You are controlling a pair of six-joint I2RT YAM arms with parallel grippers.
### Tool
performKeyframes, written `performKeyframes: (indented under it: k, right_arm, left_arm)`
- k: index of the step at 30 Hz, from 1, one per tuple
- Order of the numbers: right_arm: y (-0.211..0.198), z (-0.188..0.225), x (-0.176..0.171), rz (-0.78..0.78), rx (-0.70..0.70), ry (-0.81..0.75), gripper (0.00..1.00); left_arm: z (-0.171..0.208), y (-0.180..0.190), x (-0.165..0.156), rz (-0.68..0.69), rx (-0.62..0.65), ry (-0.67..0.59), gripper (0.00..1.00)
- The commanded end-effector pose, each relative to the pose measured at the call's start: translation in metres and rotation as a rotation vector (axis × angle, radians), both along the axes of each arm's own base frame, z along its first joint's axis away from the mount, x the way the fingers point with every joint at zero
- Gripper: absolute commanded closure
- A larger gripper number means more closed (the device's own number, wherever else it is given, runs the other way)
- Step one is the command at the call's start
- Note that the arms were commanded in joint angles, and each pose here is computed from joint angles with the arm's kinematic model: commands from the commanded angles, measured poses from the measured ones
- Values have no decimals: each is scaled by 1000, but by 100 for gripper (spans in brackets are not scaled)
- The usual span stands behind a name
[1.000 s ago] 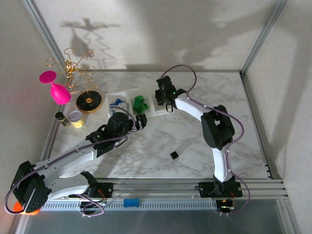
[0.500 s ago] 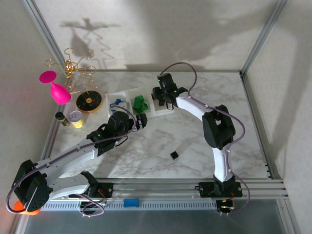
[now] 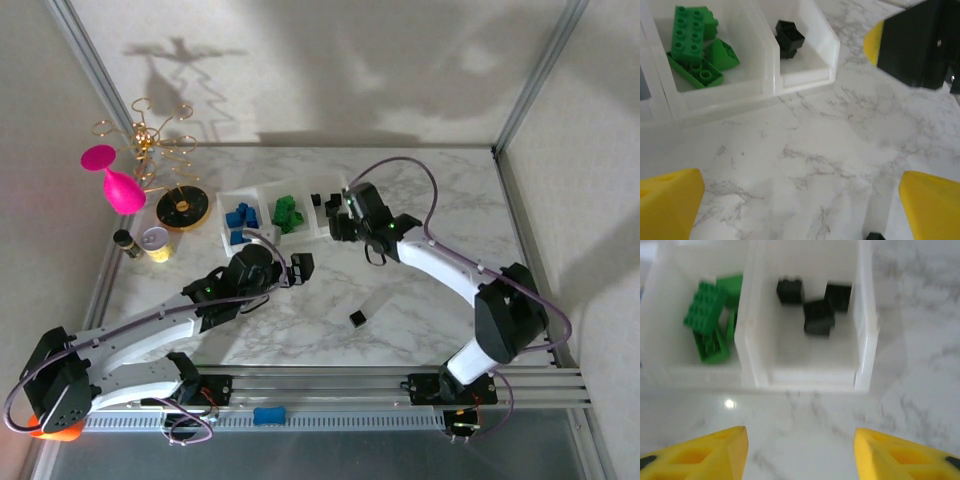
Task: Sort the legos into containers by color
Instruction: Pick up the lego from the bottom-center of the table.
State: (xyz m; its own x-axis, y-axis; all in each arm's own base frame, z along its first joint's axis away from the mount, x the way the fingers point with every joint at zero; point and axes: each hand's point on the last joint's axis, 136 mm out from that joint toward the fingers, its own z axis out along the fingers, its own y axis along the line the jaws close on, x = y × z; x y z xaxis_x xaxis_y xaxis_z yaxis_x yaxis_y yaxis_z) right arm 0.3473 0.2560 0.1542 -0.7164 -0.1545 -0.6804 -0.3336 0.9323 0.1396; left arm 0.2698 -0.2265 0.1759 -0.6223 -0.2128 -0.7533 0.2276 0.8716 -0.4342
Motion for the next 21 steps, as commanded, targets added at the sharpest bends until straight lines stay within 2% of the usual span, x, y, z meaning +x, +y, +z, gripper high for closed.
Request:
performKeyframes:
  k: [1,7,11,16,21]
  right_arm:
    - [-11,-24,-44,4,-60,86,40]
    - [-20,-60,-109,52,-111,194,32]
    - [-37,-83,-139,35,-145,256,27]
    - [-40,-106,-168,93,-150,319,25]
    - [-26,-112,-177,150,-153,332,25]
  left_arm:
    - [-2,3,-8,17,-30,6,0]
    - [-15,13,-18,60,-44,48,0]
    - [-23,22,-20,95,-26,67,0]
    - [-27,26,-22,104,-23,72,0]
    - [-29,26,-21,108,-11,75,0]
